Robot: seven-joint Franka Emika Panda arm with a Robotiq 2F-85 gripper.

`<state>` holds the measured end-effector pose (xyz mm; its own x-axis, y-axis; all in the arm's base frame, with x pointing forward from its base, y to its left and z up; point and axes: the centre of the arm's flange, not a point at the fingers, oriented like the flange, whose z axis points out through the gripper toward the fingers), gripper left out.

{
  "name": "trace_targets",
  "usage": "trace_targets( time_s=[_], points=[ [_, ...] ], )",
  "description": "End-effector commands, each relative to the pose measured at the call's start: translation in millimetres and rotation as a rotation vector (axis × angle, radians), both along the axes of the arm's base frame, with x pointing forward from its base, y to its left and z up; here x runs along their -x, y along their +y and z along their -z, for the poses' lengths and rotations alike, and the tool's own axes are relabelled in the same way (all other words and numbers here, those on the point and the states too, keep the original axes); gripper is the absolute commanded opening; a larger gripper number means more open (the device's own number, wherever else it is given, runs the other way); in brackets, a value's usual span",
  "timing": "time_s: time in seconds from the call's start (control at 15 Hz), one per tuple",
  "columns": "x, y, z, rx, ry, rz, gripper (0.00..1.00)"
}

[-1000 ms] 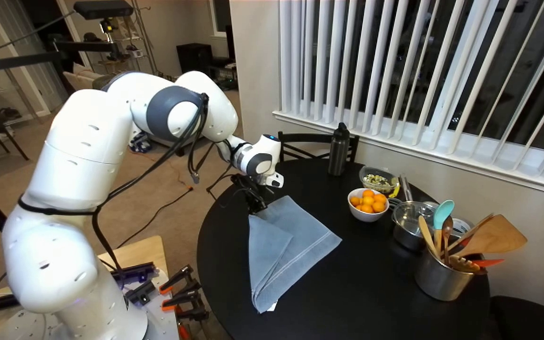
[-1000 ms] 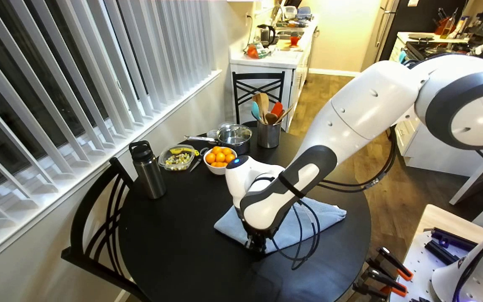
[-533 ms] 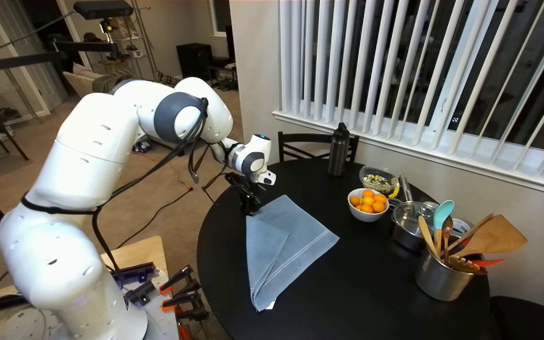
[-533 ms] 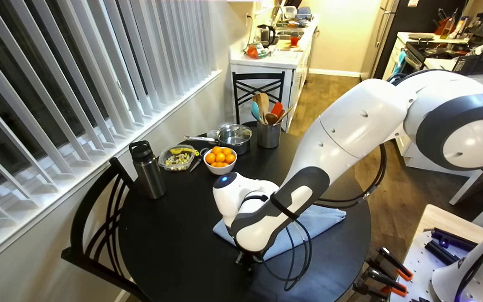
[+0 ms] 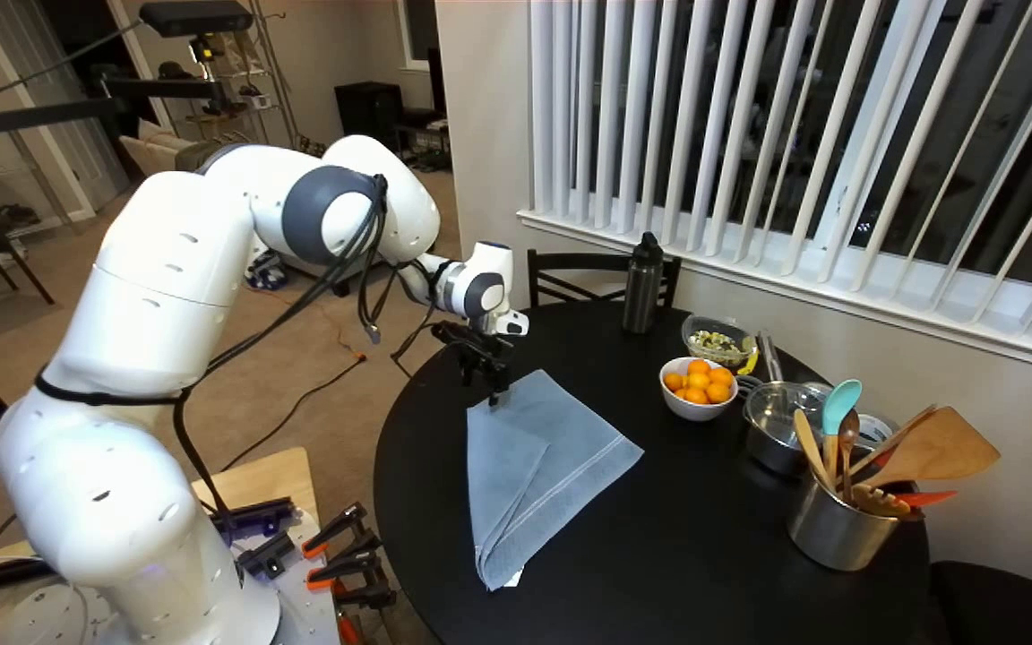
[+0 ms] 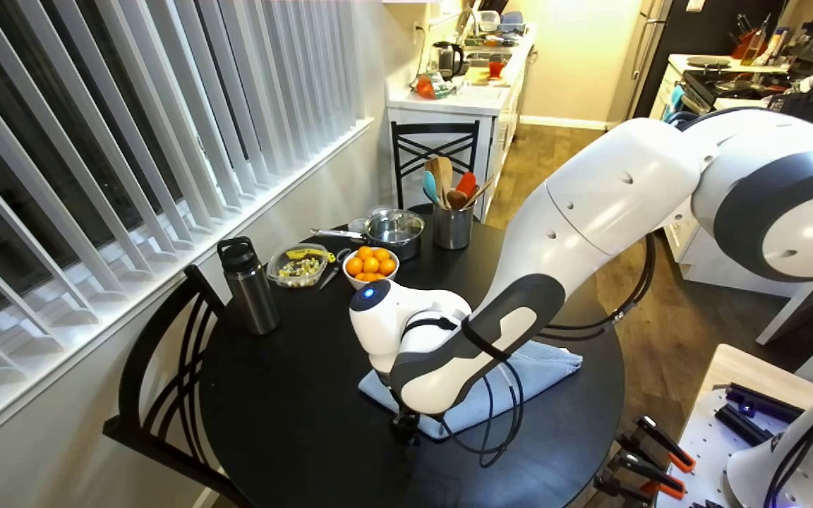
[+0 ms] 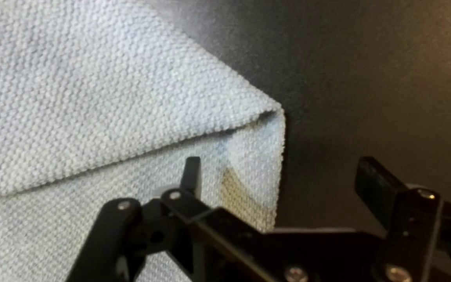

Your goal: Unfold the towel on the table

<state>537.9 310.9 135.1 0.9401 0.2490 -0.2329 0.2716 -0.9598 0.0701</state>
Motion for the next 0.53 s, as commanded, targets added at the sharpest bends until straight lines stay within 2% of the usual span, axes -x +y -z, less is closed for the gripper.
trace_targets(
  time_s=[0.0,0.27,0.47],
  points=[
    [2.5,-15.3,-28.6,0.012,-0.027,-0.109,1.00],
    [-7.3,-29.5,-34.3,0.037,-0.010,-0.326,1.00],
    [-14.9,-55.6,-32.2,0.075,0.037,-0.470,1.00]
  ],
)
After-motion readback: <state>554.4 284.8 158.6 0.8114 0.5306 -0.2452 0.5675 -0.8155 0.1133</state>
